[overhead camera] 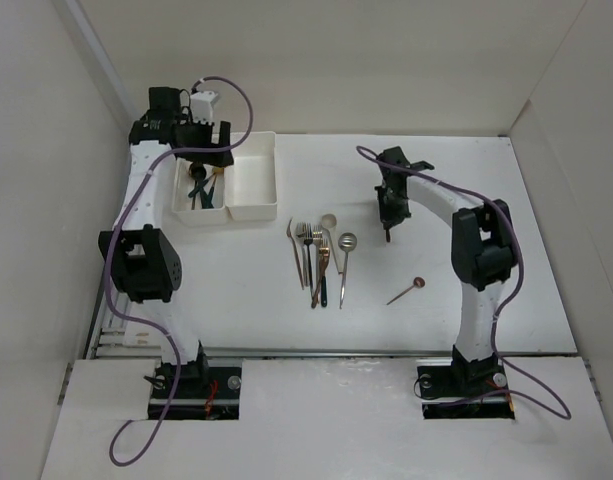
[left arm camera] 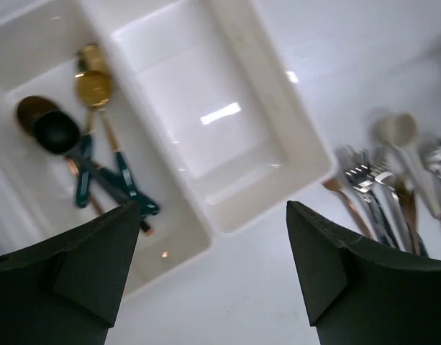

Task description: Sort the eating utensils into containers

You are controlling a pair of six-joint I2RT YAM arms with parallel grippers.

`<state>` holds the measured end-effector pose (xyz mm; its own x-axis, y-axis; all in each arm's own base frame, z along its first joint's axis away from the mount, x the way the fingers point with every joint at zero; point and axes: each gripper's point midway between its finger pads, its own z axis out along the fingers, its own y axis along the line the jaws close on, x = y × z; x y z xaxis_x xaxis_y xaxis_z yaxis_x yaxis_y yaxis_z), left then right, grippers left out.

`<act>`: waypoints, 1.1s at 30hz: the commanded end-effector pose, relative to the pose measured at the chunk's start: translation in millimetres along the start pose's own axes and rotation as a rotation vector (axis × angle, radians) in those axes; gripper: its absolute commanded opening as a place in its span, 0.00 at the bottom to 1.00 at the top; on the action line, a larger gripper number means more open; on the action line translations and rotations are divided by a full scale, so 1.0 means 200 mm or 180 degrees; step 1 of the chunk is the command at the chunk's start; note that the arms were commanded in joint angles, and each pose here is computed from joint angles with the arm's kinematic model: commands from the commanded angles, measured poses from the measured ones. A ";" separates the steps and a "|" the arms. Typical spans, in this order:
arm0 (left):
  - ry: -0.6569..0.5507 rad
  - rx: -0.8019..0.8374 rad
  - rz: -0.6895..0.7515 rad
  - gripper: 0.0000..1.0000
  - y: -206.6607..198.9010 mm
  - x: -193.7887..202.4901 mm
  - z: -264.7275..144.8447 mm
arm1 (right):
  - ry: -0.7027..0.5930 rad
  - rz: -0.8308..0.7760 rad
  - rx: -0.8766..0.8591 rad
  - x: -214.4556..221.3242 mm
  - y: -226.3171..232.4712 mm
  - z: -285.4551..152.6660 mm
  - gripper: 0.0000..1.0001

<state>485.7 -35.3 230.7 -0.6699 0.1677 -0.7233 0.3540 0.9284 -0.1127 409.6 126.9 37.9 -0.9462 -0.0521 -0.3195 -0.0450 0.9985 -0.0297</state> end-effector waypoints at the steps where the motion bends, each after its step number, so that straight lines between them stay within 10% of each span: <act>1: -0.0015 0.0933 0.0251 0.80 -0.37 0.04 -0.11 | -0.1092 0.0222 -0.0631 -0.38 0.20 -0.48 0.00; 6: -0.0193 0.1709 0.0691 0.84 -0.84 0.02 -0.27 | -0.2170 0.0834 -0.2286 -0.59 0.52 -1.27 0.00; 11: -0.0338 0.2413 0.0787 0.86 -1.14 0.01 -0.40 | -0.2578 0.0011 -0.3025 -0.45 0.91 -1.65 0.00; 23: -0.1035 0.3168 0.1221 0.83 -1.28 -0.14 -0.80 | -0.2600 -0.0675 -0.3158 -0.17 1.03 -1.70 0.00; 33: -0.0864 0.3046 0.0766 0.84 -1.33 -0.14 -0.62 | -0.2579 -0.0762 -0.3261 -0.13 1.08 -1.74 0.00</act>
<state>327.4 -240.4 355.0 -0.3753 0.1700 -0.9112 0.9189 0.1969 -0.3418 322.3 341.4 337.5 -0.5107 0.1114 -0.8525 -0.6793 0.5556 0.4794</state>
